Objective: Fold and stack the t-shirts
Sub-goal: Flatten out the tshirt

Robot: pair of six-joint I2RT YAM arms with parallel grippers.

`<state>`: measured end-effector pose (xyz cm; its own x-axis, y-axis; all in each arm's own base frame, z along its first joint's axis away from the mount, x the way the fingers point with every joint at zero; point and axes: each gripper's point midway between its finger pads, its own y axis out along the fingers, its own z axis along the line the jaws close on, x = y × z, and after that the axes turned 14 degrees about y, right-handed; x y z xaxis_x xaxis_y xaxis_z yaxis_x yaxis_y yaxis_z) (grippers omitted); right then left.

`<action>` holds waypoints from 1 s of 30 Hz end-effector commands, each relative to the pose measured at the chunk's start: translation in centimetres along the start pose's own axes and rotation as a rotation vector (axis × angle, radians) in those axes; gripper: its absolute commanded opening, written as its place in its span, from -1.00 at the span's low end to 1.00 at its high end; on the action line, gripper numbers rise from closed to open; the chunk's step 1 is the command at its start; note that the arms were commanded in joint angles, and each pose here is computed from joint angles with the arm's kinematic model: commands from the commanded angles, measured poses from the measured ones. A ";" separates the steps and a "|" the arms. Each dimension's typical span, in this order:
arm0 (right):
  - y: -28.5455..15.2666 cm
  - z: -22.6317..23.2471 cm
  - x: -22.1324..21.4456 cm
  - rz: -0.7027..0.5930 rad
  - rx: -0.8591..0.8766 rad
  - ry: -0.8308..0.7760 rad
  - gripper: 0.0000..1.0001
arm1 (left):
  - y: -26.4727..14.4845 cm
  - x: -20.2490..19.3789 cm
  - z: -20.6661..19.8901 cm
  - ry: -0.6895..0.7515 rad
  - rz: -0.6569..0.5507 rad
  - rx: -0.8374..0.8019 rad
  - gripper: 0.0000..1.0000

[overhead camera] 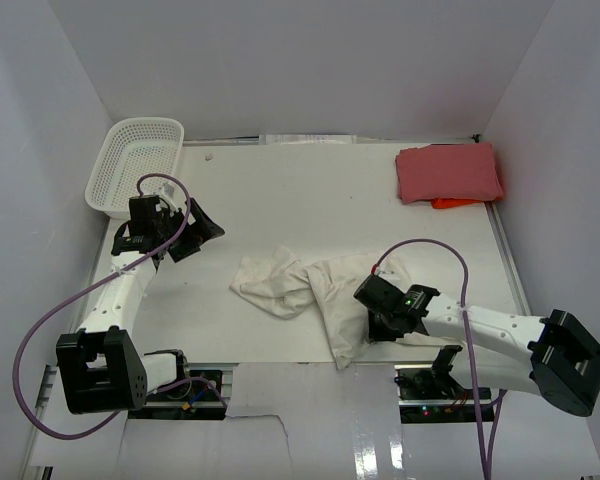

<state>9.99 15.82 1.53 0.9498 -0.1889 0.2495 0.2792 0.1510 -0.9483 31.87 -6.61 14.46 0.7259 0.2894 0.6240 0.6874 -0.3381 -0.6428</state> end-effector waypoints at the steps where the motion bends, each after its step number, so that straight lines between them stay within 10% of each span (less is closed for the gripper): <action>1: 1.2 0.8 -0.4 0.019 0.042 0.019 -0.84 | -0.8 1.1 -1.0 0.037 -0.034 -0.027 0.96; 9: -3.1 6.2 6.3 -0.125 0.106 -0.078 -0.85 | -0.3 0.8 -1.4 0.049 -0.011 -0.043 0.96; 18: -19.4 14.7 23.7 -0.454 0.179 -0.281 -0.85 | 0.4 0.1 -5.6 0.220 0.066 -0.154 0.95; 30: -29.8 6.5 26.3 -0.693 0.151 -0.143 -0.85 | 0.8 3.1 -15.9 0.490 -0.030 -0.449 0.95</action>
<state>28.52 15.72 35.96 0.6080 -0.1499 0.7797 0.7892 0.2219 -0.5727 33.14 -17.34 19.68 0.6643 -0.0521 0.7456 0.5720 -0.6067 -0.5520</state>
